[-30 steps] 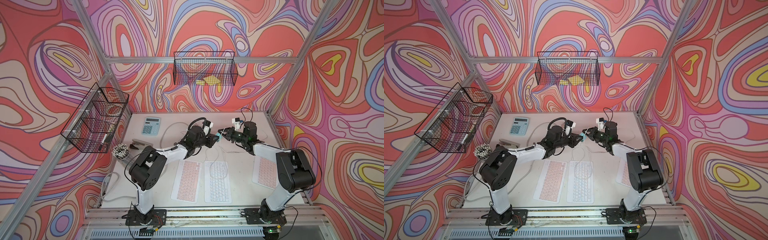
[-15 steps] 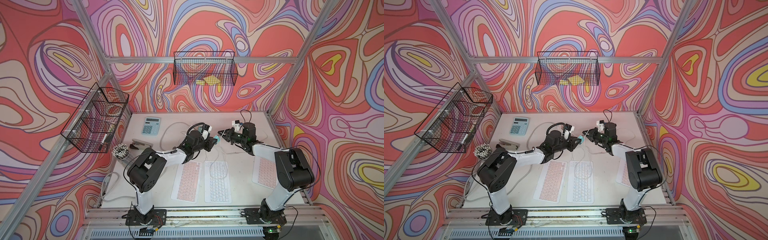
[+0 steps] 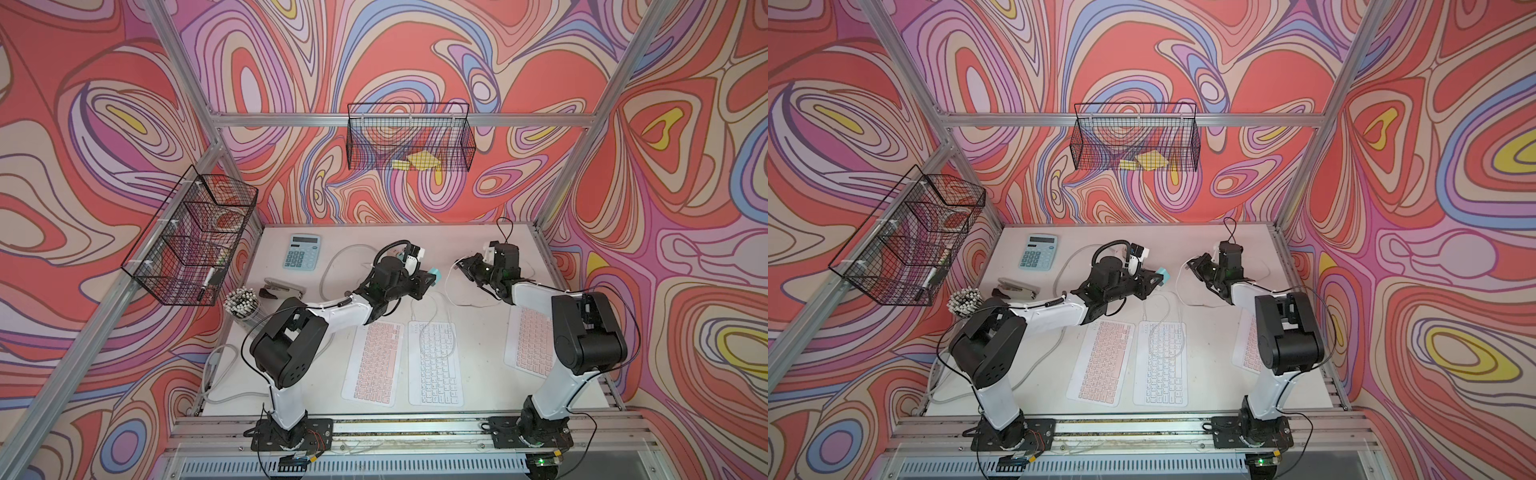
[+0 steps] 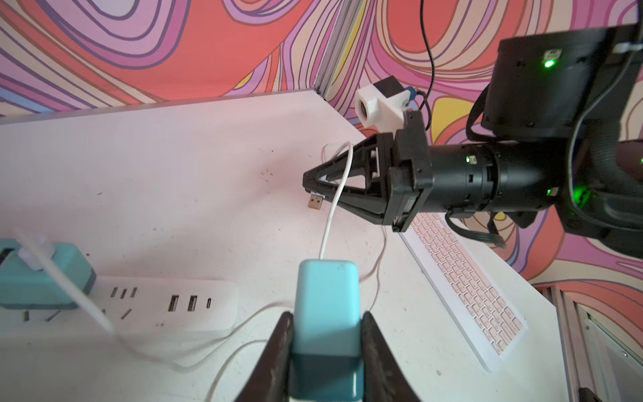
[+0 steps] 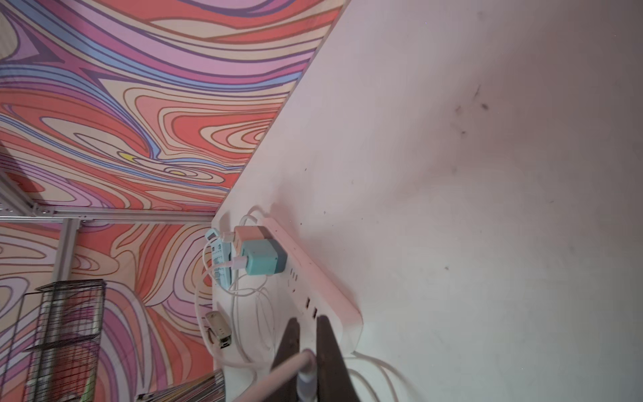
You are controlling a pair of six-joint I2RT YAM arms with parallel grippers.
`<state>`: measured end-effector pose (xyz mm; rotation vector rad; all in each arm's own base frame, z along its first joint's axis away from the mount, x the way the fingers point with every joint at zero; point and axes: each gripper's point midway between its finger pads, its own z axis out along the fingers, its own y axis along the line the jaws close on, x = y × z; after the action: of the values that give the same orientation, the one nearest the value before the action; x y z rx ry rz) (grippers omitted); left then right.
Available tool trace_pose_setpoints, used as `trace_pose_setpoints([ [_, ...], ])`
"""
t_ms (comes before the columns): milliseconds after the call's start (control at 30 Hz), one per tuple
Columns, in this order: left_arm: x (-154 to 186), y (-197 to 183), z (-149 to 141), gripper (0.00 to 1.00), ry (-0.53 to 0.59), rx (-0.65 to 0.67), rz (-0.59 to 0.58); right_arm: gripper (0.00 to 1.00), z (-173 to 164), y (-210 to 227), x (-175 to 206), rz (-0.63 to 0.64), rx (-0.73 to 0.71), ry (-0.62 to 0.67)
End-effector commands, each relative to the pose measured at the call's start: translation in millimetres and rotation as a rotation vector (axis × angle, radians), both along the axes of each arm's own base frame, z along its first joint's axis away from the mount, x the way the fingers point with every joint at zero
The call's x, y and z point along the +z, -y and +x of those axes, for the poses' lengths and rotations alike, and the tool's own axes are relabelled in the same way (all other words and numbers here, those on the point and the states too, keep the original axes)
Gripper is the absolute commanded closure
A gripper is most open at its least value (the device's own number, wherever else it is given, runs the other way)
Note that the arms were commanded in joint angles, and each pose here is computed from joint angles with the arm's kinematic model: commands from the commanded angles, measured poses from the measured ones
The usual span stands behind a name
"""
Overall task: Unplug the wireless keyboard
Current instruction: Remove the power cord from the plug, then place the plug at the center of the board, then place the power cord at the center of the board.
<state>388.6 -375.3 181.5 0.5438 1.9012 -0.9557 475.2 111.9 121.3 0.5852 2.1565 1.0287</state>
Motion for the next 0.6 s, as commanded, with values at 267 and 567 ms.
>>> trace_pose_setpoints([
  [267,-20.7,38.4,34.4,1.00,-0.218,0.002,0.044,0.93,3.5,80.6,6.5,-0.674,0.031,-0.038],
  [567,-50.9,71.6,68.3,1.00,-0.402,0.032,0.063,0.93,34.9,112.8,-26.5,-0.782,0.097,-0.179],
])
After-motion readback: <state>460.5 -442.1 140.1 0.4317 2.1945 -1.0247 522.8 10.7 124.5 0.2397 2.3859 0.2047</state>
